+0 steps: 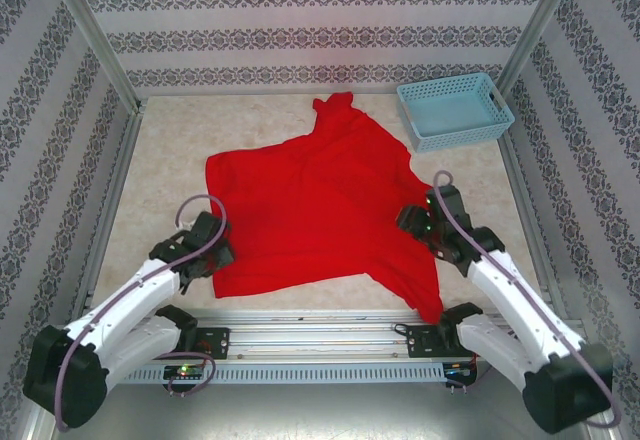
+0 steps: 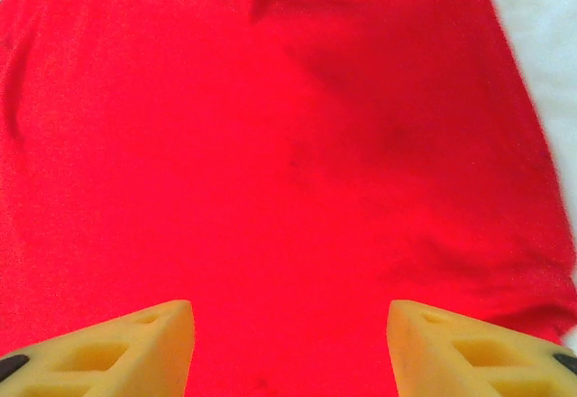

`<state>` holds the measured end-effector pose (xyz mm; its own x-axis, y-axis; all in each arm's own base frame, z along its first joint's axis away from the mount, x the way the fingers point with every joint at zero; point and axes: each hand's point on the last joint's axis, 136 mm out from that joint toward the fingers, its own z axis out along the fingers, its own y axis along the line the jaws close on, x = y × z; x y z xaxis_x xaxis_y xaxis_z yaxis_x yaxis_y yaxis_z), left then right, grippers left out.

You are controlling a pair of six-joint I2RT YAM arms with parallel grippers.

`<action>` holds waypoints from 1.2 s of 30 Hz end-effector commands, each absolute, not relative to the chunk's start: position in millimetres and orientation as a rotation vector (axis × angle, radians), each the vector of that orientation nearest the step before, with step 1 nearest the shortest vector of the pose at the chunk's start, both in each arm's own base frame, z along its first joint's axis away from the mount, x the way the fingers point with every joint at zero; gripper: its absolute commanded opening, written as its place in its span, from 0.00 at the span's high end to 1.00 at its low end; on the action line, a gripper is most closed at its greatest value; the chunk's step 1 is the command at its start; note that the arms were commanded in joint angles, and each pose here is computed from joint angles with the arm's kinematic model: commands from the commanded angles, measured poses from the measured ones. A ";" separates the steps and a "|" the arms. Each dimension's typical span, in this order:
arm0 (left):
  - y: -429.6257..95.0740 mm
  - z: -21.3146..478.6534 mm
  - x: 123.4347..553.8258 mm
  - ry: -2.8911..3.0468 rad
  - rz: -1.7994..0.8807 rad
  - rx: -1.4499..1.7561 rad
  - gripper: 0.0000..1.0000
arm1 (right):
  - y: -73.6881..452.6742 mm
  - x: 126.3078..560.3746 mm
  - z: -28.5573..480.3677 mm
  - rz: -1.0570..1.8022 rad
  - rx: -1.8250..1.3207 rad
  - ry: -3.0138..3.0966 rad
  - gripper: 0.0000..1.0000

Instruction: Fold the inside-out t-shirt

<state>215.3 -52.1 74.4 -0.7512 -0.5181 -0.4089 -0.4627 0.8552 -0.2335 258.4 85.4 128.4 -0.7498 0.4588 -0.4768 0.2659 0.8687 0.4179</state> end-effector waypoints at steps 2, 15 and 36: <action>-48.8 136.9 277.3 2.456 -0.102 -0.629 0.37 | 110.1 302.5 166.8 0.420 0.344 2.358 0.39; 10.1 123.5 468.5 2.493 0.012 -0.778 0.27 | 161.6 376.4 146.0 0.409 0.191 2.467 0.37; 30.0 9.7 517.4 2.658 -0.165 -0.972 0.65 | 171.9 455.4 61.7 0.341 0.296 2.687 0.35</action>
<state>519.2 28.0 23.9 -0.7201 -0.6286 -0.2939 -0.6005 0.7767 -0.1900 458.4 170.4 74.2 -0.8695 0.2407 -0.4314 0.1212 0.9505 0.2861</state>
